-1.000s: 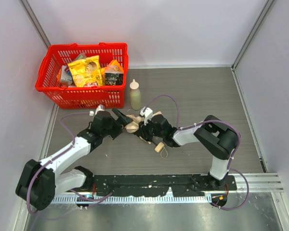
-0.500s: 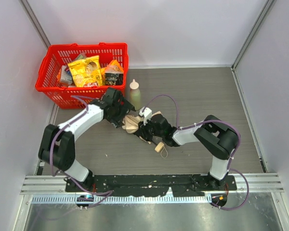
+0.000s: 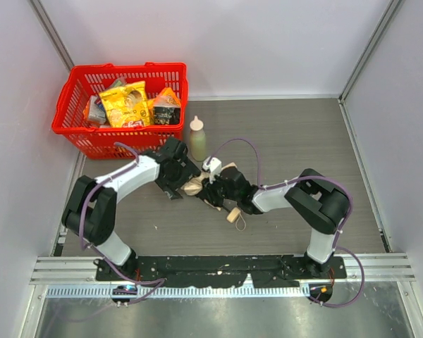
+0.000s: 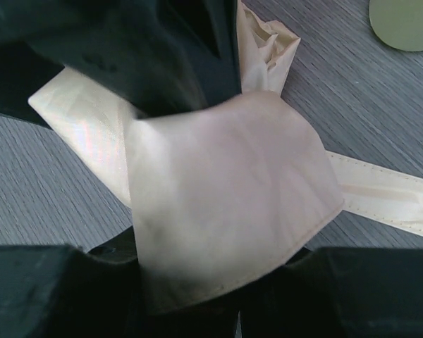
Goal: Put away the umbrella
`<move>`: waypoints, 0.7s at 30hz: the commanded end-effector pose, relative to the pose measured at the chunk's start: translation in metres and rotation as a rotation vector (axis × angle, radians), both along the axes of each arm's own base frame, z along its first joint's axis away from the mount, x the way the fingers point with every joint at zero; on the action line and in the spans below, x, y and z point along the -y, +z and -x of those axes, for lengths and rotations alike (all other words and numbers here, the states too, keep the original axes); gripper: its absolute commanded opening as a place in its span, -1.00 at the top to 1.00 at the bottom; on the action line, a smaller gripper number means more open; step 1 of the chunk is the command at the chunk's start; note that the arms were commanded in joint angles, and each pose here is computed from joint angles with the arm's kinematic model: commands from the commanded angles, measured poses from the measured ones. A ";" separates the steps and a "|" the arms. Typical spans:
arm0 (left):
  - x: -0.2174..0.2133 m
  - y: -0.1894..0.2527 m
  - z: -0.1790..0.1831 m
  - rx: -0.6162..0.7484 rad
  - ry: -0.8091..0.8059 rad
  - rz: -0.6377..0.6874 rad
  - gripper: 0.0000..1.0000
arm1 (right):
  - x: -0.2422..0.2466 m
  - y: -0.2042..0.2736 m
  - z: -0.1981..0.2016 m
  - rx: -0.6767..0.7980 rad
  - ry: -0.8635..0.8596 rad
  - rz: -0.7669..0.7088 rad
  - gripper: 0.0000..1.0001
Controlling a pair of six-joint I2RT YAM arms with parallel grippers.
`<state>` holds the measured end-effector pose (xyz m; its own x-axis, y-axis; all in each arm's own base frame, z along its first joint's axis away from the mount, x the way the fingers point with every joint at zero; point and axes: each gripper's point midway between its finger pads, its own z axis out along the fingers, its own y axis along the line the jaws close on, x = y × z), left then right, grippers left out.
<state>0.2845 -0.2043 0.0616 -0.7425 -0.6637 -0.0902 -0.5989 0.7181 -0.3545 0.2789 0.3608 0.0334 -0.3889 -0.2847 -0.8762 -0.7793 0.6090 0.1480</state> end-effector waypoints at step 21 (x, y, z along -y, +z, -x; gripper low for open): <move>-0.017 -0.065 0.016 0.281 -0.076 -0.035 1.00 | 0.026 -0.064 0.054 -0.337 0.072 0.123 0.98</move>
